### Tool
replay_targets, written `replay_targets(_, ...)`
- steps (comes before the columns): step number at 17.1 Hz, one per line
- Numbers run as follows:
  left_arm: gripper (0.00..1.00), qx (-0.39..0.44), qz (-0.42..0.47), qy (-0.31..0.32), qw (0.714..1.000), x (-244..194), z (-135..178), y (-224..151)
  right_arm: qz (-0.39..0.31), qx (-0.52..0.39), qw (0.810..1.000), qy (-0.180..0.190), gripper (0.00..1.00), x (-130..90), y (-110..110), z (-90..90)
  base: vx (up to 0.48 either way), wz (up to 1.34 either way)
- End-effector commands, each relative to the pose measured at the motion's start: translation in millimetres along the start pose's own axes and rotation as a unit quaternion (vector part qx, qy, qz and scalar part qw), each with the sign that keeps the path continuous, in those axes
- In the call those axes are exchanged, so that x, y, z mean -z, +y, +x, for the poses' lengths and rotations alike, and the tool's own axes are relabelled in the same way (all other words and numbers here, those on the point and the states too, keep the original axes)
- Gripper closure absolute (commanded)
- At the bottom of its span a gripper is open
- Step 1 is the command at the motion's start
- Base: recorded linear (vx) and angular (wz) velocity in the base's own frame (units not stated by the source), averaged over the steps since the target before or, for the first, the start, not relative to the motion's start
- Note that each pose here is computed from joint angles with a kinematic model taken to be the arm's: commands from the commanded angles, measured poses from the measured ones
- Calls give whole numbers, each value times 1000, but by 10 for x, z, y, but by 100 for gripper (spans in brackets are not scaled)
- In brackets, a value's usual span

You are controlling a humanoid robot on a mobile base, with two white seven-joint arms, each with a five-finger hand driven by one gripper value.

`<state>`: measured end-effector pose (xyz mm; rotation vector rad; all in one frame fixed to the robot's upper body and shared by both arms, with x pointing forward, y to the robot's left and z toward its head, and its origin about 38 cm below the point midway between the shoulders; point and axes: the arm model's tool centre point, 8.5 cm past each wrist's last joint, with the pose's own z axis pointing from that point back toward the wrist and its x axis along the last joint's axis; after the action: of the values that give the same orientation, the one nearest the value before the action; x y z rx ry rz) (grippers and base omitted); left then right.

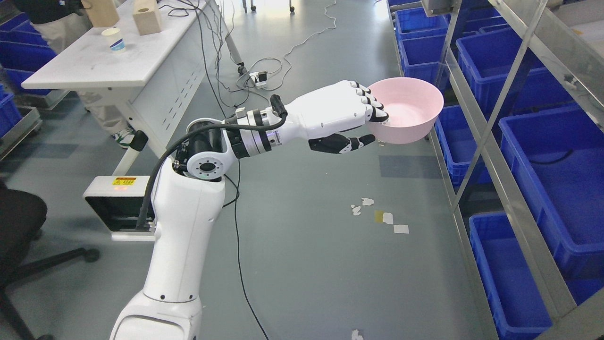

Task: Stack pink IKEA bowl on shelf middle layer
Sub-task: 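Hold the pink bowl up with the left hand while the robot turns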

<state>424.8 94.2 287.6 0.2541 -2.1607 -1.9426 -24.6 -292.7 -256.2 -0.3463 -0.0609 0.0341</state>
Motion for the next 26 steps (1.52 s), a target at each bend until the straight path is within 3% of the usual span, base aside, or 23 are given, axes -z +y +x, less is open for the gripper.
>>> replay_targets(1,98,5,-5,5,1000,-58,-23,10,-9,-1,1000,-9,0,32,-109,54,447,-261)
replay_targets(26,98,7,-2,6,1000,-60,-24,27,-9,0,1000,-8,0,32,-110,54,365,29)
